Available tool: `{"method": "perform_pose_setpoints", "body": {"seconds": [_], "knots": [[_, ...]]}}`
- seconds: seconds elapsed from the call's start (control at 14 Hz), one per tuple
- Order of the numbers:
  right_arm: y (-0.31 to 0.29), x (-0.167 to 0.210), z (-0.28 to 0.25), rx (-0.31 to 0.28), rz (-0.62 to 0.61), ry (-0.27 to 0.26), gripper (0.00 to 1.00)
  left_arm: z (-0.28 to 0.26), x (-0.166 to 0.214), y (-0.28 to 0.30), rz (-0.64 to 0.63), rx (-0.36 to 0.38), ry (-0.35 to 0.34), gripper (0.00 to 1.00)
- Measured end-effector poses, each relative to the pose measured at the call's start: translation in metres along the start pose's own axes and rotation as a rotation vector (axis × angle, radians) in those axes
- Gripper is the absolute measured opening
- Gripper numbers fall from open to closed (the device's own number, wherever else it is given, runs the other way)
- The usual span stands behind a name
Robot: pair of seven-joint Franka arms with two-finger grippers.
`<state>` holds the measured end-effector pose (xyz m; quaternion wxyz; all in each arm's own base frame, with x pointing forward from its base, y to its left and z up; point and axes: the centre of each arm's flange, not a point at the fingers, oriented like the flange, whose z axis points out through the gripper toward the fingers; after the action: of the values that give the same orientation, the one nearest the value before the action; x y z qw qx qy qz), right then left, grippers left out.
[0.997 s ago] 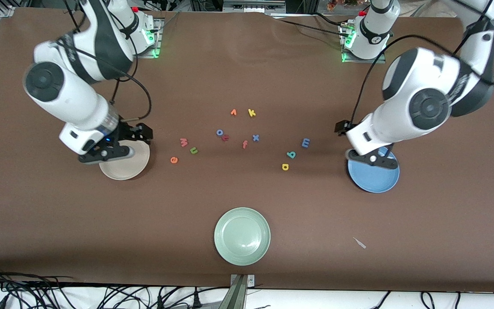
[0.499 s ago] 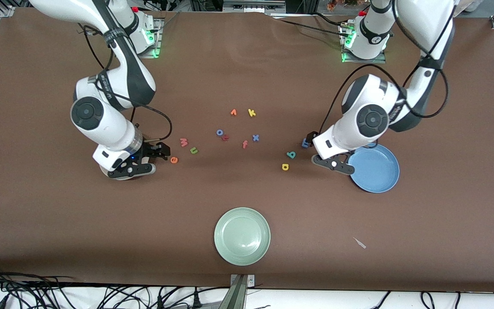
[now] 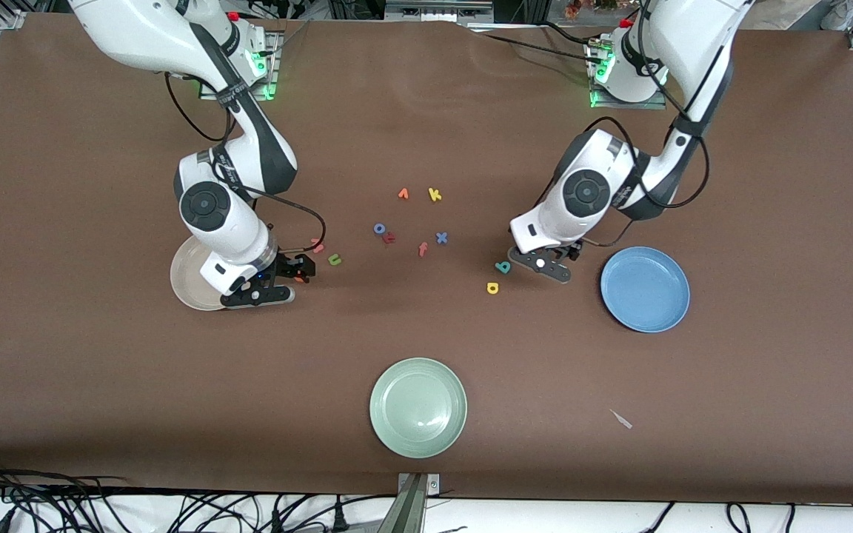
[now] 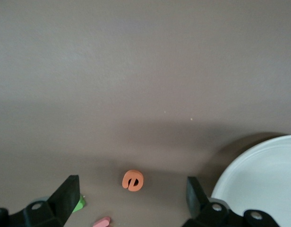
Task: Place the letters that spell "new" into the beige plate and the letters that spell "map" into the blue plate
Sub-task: 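Grasp the e with the right gripper while the left gripper grasps the m, then place the m on the blue plate while the right gripper carries the e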
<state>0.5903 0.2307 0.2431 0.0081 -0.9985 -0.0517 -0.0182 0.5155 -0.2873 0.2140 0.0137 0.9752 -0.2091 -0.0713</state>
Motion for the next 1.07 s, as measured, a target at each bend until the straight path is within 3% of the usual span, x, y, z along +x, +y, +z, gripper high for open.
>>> {"method": "perform_pose_setpoints", "body": {"seconds": [0.21, 0.43, 0.64, 0.78, 1.0, 1.07], "knots": [[-0.006, -0.006, 0.026, 0.008, 0.023, 0.008, 1.00, 0.029, -0.005, 0.021, 0.012, 0.004, 0.004, 1.00], [-0.018, -0.014, 0.050, 0.017, 0.042, 0.015, 1.00, 0.043, -0.008, 0.022, 0.021, 0.016, -0.004, 0.93], [-0.021, -0.018, 0.064, 0.019, 0.045, 0.016, 0.99, 0.048, -0.007, 0.018, 0.023, 0.020, 0.001, 0.60], [-0.020, -0.018, 0.064, 0.019, 0.047, 0.019, 0.96, 0.048, -0.007, 0.017, 0.021, 0.021, 0.002, 0.56], [-0.020, -0.019, 0.065, 0.019, 0.047, 0.017, 0.91, 0.041, -0.006, 0.013, 0.014, 0.025, 0.002, 0.26], [-0.019, -0.020, 0.066, 0.017, 0.047, 0.014, 0.88, 0.037, -0.005, 0.011, 0.011, 0.031, -0.008, 0.26]]}}
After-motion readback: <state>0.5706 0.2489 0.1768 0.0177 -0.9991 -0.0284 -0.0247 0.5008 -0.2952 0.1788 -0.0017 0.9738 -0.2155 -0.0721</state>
